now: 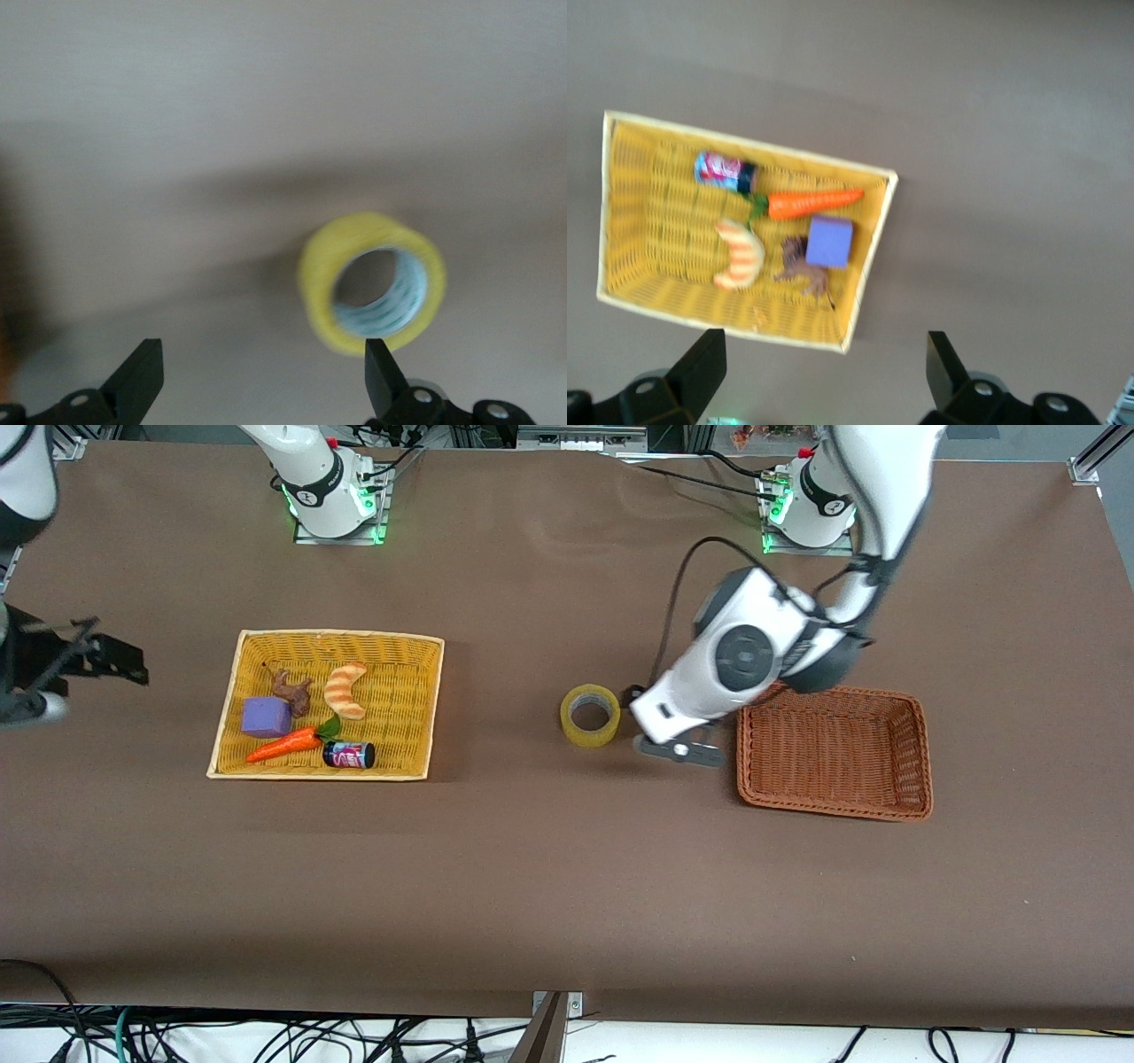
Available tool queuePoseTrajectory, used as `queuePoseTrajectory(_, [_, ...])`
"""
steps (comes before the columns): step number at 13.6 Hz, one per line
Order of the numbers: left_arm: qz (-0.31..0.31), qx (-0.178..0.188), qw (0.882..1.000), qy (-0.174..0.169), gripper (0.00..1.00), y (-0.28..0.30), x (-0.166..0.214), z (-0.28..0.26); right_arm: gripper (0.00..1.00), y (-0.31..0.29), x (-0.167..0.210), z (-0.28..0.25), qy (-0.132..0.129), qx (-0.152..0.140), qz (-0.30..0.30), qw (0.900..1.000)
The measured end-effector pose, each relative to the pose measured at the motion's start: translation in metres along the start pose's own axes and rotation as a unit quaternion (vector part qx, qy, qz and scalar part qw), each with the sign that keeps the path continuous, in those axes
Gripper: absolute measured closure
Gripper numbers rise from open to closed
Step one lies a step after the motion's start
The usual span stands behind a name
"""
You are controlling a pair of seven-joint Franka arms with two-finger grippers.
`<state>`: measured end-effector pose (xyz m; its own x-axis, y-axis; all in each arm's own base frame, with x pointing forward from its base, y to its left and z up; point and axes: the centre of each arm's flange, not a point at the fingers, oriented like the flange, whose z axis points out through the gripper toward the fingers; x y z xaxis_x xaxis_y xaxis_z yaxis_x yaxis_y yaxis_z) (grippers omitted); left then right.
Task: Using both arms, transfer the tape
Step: 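Grasp the tape roll with the left gripper while the right gripper withdraws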
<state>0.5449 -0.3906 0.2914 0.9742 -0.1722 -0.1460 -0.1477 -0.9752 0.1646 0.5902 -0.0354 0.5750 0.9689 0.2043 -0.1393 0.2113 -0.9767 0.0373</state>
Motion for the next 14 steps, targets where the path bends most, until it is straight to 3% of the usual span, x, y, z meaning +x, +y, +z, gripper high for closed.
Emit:
queuePoseTrajectory(3, [0.029,0.031,0.999,0.001,0.00,0.038,-0.014,0.072,0.00,-0.010,-0.019,-0.006,0.005,-0.001,-0.009,1.000])
queuePoseTrajectory(5, [0.041,0.046,0.998,0.015,0.00,0.042,-0.014,0.105,0.00,-0.009,-0.020,-0.013,0.027,-0.007,-0.008,1.000])
queuePoseTrajectory(9, [0.064,0.076,0.995,0.032,0.04,0.036,-0.010,0.113,0.00,0.006,-0.033,-0.033,0.059,-0.014,0.011,0.998])
queuePoseTrajectory(14, [0.054,0.078,0.995,0.032,0.56,0.035,-0.010,0.116,0.00,0.007,-0.032,-0.032,0.062,-0.013,0.012,0.998])
